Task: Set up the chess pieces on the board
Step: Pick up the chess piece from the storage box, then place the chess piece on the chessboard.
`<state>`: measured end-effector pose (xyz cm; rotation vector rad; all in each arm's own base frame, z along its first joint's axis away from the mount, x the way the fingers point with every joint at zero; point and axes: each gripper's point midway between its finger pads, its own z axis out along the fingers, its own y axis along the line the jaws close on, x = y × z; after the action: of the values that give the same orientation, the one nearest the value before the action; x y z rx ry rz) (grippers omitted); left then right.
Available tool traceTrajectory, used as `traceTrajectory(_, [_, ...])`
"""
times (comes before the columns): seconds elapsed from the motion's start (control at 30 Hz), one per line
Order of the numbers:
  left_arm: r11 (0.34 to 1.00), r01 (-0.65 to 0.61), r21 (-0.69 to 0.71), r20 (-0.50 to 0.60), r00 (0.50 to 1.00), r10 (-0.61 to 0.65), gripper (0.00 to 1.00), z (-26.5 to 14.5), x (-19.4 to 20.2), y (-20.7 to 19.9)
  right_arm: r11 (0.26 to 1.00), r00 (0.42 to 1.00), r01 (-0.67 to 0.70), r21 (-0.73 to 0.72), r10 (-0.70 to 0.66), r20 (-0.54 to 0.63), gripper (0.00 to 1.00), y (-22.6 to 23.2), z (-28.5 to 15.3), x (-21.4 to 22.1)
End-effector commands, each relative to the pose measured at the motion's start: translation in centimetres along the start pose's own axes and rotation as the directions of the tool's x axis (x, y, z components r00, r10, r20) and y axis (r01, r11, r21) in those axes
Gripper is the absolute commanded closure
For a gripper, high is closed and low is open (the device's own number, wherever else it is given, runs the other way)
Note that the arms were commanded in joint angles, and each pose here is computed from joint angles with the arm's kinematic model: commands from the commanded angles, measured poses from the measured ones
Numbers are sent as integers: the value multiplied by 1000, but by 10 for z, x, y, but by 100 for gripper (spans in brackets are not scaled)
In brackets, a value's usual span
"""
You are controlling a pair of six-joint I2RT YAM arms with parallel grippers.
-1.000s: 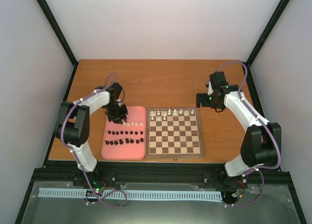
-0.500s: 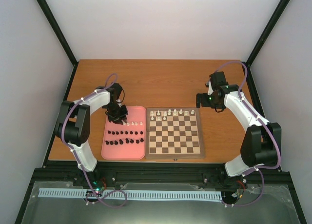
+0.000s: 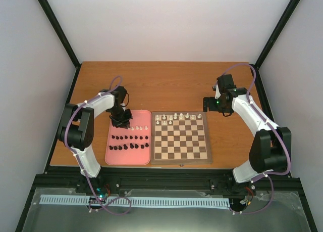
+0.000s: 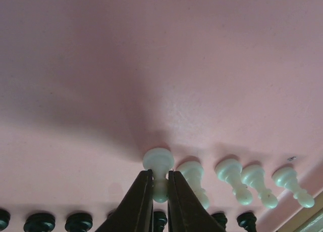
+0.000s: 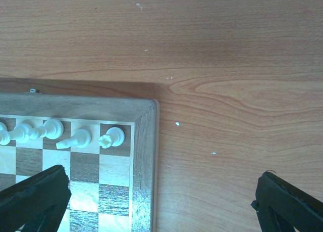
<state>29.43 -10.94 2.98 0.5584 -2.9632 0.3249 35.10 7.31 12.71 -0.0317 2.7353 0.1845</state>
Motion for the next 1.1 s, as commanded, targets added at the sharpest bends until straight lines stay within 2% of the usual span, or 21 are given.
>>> traceTrajectory(0.0, [1000,-14,-6,15,1000,14,95,-1,-11,-3,1000,1000,10,6,-10,-15,0,0,5,4])
traceTrajectory(0.13, [999,-37,-16,35,999,37,99,-14,-16,-6,1000,1000,10,8,-10,-15,0,0,5,4])
traceTrajectory(0.23, [997,-73,-18,74,995,74,99,-39,-20,-13,1000,1000,10,10,-10,-17,0,-1,6,5])
traceTrajectory(0.4, [977,-210,-46,115,970,214,99,-84,-5,-41,1000,1000,10,5,-10,-15,0,0,7,3])
traceTrajectory(0.5, [935,-346,-74,112,929,352,98,-96,20,-76,1000,1000,8,1,-8,-16,0,1,8,2])
traceTrajectory(0.67, [830,-553,-65,87,826,557,96,-101,69,-145,1000,1000,6,-1,-6,-16,0,2,9,2])
traceTrajectory(0.93, [689,-717,-103,67,686,724,97,-86,108,-204,1000,1000,4,6,-4,-10,0,1,7,0])
traceTrajectory(1.07, [644,-755,-122,51,643,764,97,-66,111,-220,1000,1000,8,14,-8,-8,0,0,6,-2])
